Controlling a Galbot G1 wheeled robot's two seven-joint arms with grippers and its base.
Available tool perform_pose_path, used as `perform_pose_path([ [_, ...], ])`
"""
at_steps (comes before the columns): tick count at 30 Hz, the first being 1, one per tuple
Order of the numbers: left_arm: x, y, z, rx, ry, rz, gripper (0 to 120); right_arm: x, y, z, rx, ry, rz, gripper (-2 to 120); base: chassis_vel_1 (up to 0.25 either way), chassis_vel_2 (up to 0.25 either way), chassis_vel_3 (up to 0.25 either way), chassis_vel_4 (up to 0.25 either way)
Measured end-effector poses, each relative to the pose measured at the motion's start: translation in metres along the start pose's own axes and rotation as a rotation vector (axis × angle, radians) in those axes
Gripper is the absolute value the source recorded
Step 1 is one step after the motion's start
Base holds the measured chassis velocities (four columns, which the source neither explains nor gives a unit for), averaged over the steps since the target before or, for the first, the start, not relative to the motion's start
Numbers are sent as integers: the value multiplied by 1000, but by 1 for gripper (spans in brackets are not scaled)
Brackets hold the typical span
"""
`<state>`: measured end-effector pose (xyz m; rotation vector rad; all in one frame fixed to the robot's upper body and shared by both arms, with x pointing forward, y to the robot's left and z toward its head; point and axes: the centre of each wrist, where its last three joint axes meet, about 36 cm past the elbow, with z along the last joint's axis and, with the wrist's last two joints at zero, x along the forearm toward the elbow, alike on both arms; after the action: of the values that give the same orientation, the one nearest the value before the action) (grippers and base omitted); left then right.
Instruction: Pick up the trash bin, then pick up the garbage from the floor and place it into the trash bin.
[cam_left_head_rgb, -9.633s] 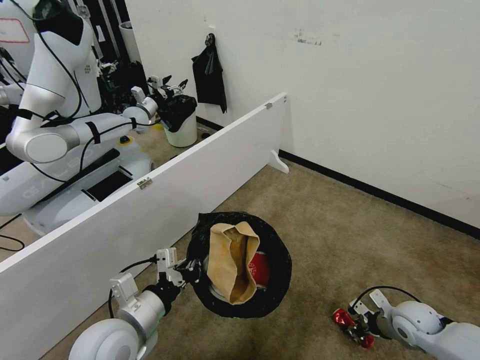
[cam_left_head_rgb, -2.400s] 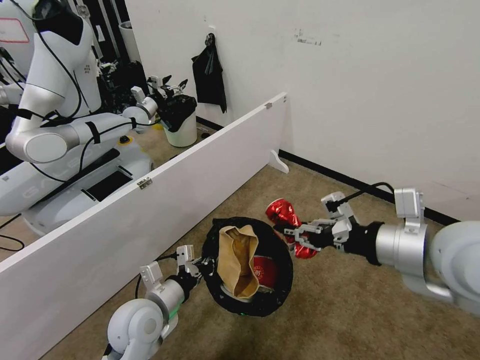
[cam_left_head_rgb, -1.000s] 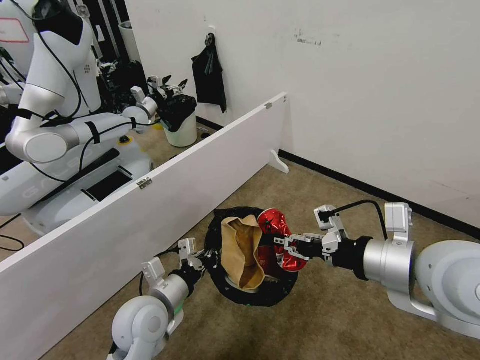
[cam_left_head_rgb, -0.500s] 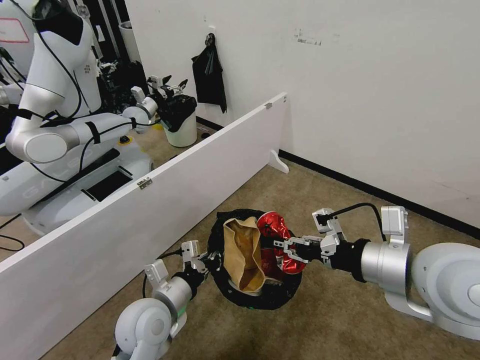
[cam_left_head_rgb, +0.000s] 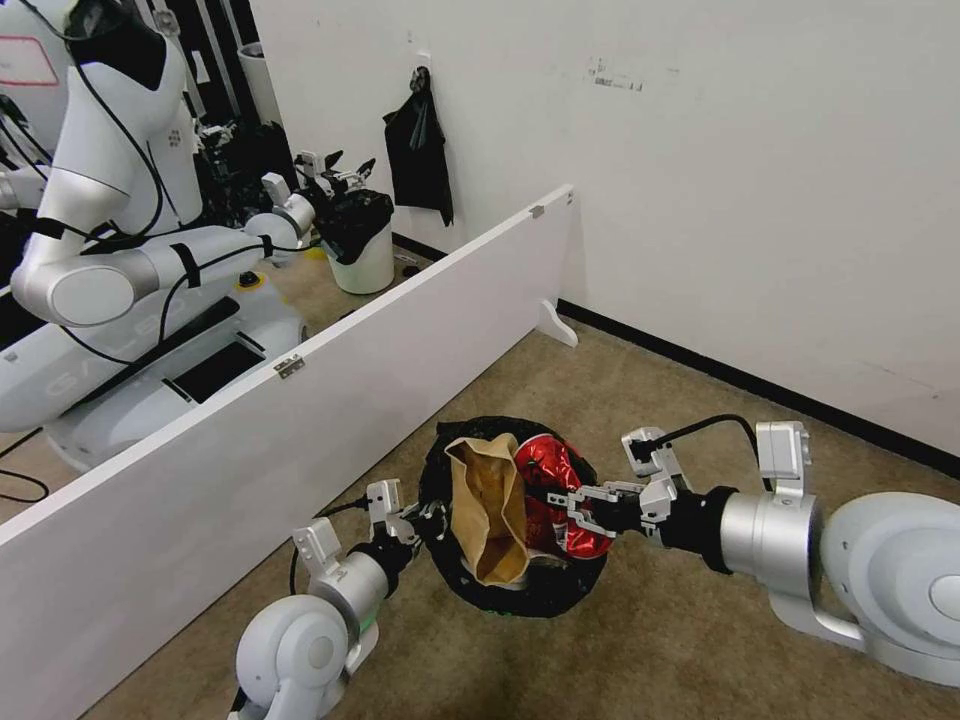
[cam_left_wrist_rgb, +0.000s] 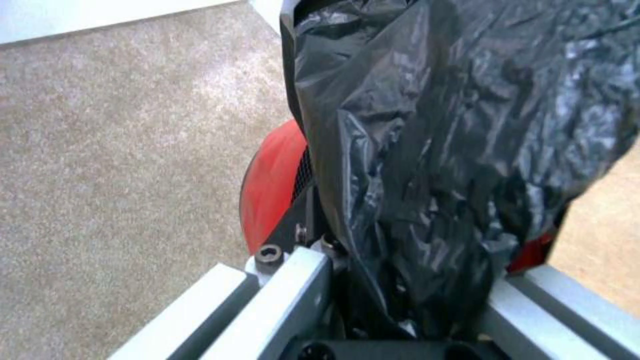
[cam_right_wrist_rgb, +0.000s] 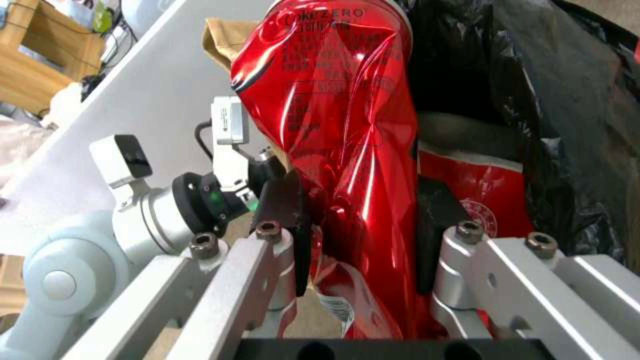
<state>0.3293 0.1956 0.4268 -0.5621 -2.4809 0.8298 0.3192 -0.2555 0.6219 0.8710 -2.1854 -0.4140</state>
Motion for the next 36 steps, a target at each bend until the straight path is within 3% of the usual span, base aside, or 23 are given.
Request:
perform_pose_path([
  [36, 8, 4, -7, -5, -4, 5, 0, -3, -12, -2, 2, -3, 37, 26, 0, 0, 0, 0],
])
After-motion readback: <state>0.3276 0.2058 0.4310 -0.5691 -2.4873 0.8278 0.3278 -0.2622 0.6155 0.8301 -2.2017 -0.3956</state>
